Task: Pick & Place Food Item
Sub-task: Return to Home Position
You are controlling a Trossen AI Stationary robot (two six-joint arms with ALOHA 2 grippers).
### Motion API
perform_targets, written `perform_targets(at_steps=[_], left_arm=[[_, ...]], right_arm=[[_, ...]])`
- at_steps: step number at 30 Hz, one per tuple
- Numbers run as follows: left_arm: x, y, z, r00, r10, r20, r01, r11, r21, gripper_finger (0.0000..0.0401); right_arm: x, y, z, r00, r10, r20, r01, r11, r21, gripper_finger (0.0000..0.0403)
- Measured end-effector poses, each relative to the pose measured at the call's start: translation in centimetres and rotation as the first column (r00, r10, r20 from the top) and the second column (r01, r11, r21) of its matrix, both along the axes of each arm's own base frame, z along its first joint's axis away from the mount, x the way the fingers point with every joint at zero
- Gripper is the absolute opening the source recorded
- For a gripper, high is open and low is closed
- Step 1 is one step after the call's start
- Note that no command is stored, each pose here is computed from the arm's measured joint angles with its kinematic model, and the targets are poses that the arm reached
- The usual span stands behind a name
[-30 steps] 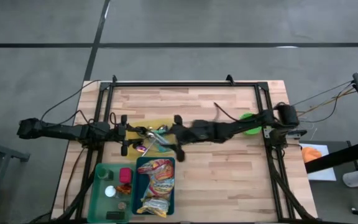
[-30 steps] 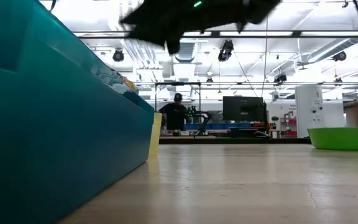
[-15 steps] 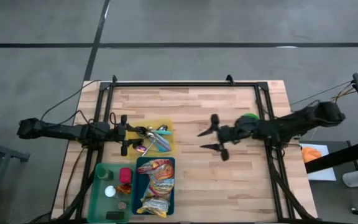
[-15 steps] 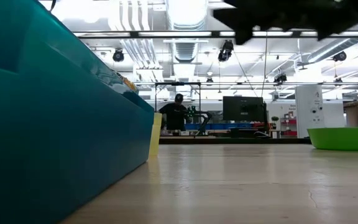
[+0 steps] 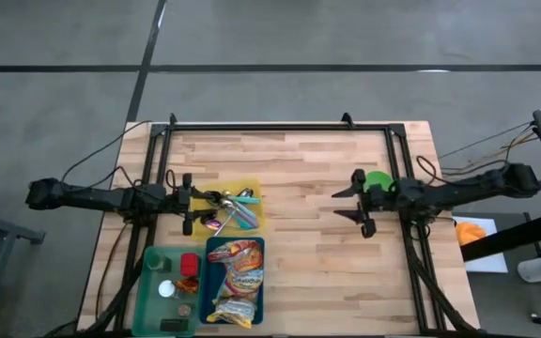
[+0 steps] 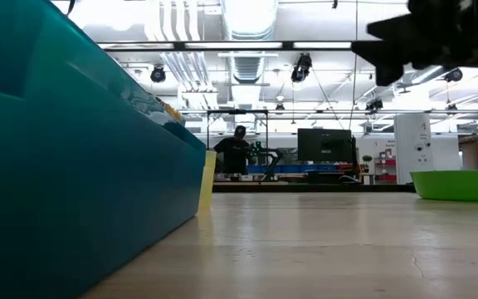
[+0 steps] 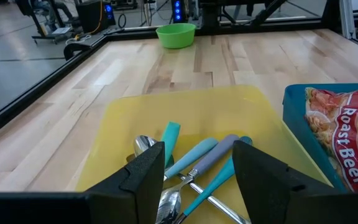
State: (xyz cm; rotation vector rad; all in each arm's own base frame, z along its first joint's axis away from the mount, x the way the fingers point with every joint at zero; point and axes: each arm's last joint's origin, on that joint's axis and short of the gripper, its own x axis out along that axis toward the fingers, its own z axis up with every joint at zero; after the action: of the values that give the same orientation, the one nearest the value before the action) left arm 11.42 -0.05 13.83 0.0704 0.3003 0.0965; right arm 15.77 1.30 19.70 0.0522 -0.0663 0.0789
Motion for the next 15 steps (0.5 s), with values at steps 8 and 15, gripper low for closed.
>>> perform_targets(at_steps=[8,15], left_arm=[[0.0,0.0,0.0,1.000,0.000,0.000,0.000,1.000,0.000,0.0189],[0.0,0.0,0.0,1.000,0.000,0.000,0.000,1.000,0.000,0.0189]], right_arm=[[-2.8,-0.2,-1.1,0.993,0.006,0.117,-0.003,1.000,-0.022,0.0212],[-4.1,-0.1,-0.8,0.986,0.083,0.146,-0.076,0.996,-0.054,0.0212]])
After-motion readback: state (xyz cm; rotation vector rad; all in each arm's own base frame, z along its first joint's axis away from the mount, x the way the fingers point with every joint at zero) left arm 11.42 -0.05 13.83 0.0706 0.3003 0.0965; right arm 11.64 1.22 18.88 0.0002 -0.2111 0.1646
